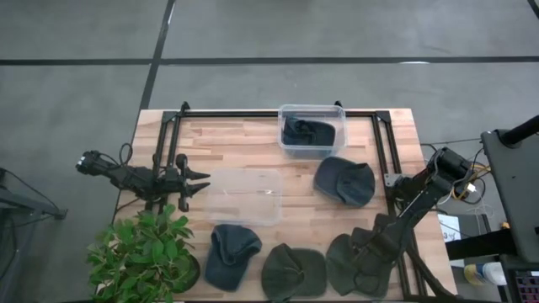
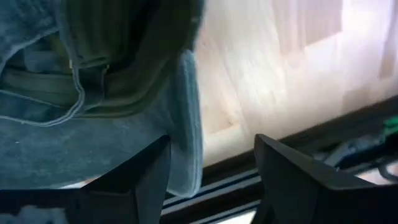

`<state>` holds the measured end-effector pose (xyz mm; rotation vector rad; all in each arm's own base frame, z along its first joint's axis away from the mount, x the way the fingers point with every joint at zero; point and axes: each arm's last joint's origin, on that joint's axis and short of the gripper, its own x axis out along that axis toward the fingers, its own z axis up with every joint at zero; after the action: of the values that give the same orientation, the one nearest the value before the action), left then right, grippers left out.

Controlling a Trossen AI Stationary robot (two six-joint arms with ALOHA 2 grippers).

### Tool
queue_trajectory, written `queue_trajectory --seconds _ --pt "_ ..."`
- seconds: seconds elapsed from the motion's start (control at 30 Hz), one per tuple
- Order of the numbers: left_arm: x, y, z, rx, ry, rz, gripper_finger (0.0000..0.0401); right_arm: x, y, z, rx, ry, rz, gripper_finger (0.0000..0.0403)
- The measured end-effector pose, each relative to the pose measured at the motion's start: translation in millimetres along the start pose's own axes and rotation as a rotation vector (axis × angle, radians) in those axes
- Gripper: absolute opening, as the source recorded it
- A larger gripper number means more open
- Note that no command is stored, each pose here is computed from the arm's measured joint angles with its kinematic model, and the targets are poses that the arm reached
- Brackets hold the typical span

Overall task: Pick & Place hat
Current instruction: Put the right gray cap into the bottom transparent bin

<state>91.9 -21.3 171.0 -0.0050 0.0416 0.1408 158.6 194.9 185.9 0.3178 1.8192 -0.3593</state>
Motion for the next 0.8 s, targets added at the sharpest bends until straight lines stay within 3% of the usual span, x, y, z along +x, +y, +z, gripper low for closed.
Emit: queue_trajectory --seconds 0.17,0.27,0.53,0.8 --pt "0 0 0 0.0 0.0 0.0 0.0112 4 2 2 -0.007 -0.009 0.03 0.0219" --pt "0 0 0 0.0 0.0 0.0 0.0112 4 2 2 0.011 -0.01 0.031 0.0192" --pt "0 0 0 0.0 0.0 0.0 0.0112 -5 7 1 -0.015 -0.019 0.067 0.0027" --pt "0 0 0 0.0 0.0 0.0 0.0112 -34 15 -2 -0.028 -0.063 0.085 0.0012"
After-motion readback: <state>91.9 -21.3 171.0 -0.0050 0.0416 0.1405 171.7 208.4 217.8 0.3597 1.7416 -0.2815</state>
